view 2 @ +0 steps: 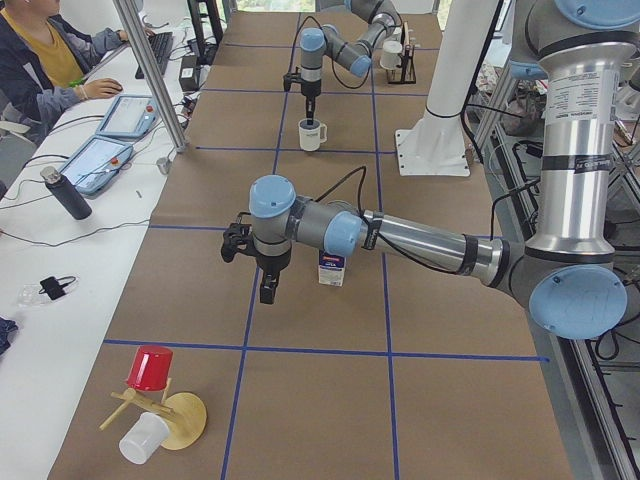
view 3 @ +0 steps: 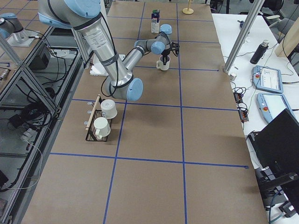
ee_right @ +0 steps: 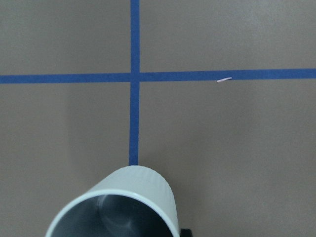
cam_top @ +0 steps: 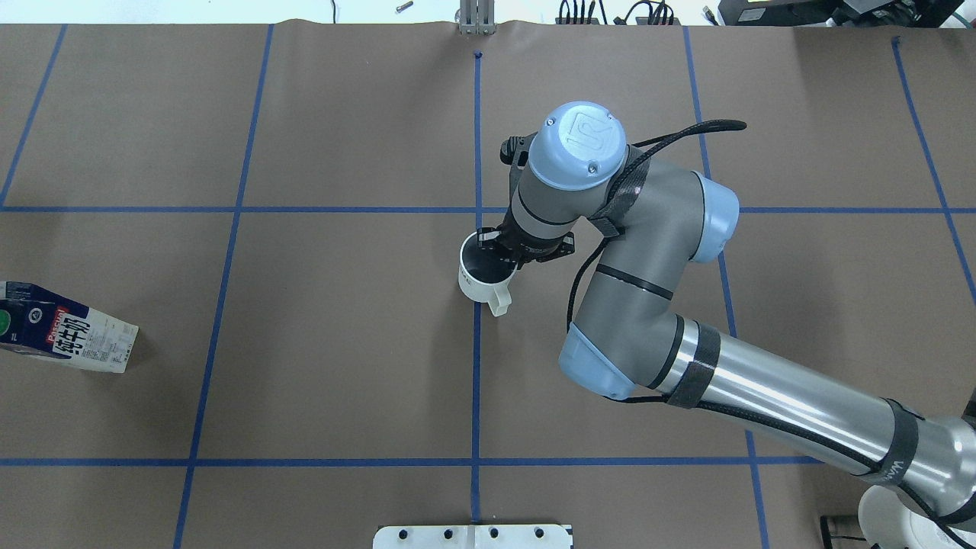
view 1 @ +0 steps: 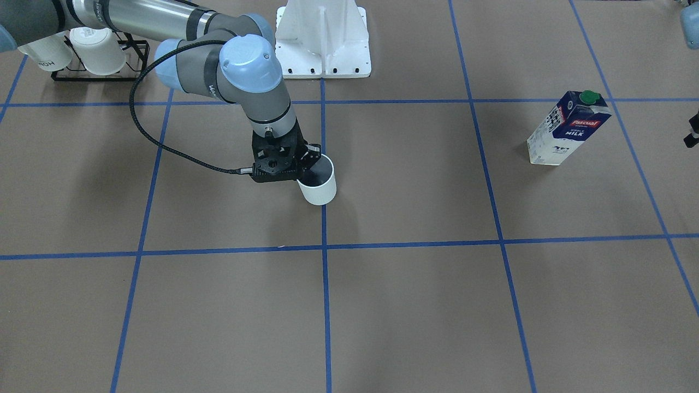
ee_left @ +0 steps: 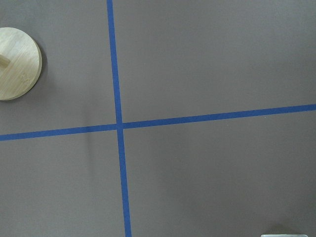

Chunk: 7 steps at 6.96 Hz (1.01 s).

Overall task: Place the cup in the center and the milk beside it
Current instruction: 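Carry the white mug with the right gripper to the table center, then release the mug and withdraw the right gripper toward its side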

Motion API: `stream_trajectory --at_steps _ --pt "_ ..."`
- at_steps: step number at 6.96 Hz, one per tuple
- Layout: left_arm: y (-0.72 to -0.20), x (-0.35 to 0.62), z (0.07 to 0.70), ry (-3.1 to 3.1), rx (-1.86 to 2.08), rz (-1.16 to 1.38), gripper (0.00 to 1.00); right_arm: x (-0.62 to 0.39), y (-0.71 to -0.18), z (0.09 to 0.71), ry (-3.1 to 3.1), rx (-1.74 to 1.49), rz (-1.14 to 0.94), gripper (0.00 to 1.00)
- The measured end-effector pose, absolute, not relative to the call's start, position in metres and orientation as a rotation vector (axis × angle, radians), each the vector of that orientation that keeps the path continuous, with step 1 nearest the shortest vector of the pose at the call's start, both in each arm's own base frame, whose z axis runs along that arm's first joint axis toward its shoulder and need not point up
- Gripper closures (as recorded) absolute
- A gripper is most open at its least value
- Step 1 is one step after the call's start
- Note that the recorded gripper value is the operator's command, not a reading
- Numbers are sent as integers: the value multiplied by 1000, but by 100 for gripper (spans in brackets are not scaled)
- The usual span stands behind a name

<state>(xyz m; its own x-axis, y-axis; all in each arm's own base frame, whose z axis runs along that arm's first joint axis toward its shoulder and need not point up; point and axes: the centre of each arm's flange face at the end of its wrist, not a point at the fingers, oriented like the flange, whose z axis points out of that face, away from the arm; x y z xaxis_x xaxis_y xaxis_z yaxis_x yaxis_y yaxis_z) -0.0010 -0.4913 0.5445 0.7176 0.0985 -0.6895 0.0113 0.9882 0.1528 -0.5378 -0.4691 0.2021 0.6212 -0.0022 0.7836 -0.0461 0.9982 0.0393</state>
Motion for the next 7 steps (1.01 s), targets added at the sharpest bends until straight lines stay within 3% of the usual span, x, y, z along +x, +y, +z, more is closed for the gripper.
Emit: stream_trajectory --at_steps 1,2,7 --pt "-491 -1 545 770 150 48 2 -540 -470 202 -899 56 26 85" --pt "-491 -1 545 770 150 48 2 -544 -471 199 -898 52 31 1" --pt "-492 -1 544 770 153 49 1 -541 -475 167 -925 83 62 0"
